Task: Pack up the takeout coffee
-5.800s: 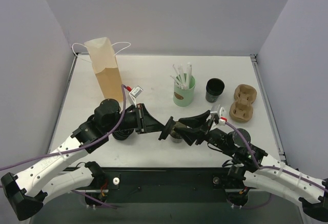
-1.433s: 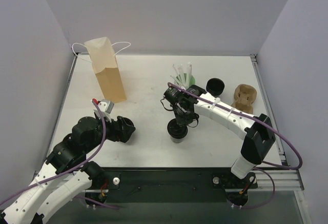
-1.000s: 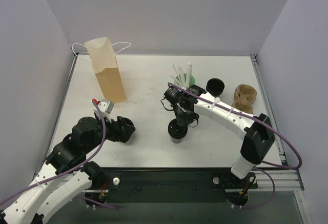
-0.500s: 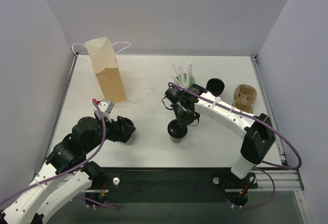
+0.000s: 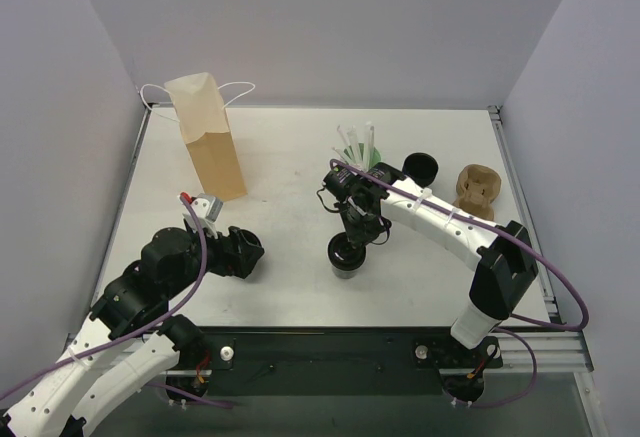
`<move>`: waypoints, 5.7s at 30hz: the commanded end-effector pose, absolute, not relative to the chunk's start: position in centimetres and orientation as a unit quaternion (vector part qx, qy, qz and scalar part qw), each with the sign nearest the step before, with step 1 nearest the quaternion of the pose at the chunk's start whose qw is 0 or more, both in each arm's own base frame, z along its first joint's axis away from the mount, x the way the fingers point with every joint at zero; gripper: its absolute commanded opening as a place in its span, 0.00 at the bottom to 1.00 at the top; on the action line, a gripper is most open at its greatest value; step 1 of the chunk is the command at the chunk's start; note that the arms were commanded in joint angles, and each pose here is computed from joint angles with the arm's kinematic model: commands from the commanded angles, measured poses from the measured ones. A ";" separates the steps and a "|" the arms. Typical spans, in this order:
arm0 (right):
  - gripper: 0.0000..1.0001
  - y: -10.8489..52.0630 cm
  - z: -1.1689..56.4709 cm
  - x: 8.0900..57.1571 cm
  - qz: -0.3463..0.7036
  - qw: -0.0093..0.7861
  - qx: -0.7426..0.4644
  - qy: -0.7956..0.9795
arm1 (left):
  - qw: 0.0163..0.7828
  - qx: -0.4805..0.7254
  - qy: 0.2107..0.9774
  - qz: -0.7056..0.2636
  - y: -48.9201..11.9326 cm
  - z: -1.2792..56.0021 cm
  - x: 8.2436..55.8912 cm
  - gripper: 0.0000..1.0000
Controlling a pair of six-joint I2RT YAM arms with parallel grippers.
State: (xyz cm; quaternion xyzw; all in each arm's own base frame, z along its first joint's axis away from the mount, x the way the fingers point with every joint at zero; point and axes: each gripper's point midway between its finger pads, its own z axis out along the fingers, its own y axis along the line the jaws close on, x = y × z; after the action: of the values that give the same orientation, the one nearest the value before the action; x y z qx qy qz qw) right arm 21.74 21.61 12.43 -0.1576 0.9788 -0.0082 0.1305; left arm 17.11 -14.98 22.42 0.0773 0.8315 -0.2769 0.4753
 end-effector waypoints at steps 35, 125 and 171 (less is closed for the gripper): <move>0.40 20.8 14.7 21.5 0.000 0.146 -0.143 0.979 | 0.482 0.075 0.830 -0.270 -15.2 22.9 17.8 0.91; 0.25 21.0 13.1 21.0 0.015 0.191 -0.173 0.966 | 0.460 0.088 0.839 -0.277 -16.2 22.0 17.9 0.90; 0.46 19.8 11.6 20.6 0.240 0.204 -0.059 0.947 | 0.343 0.109 0.863 -0.354 -33.0 14.4 22.8 0.84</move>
State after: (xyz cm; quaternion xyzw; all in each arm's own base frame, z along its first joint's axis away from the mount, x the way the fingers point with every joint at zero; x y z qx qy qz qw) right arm 20.67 19.81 12.74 -0.0642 0.9446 0.2399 0.2145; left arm 22.50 -31.71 13.33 0.1135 0.8795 -0.3230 0.3305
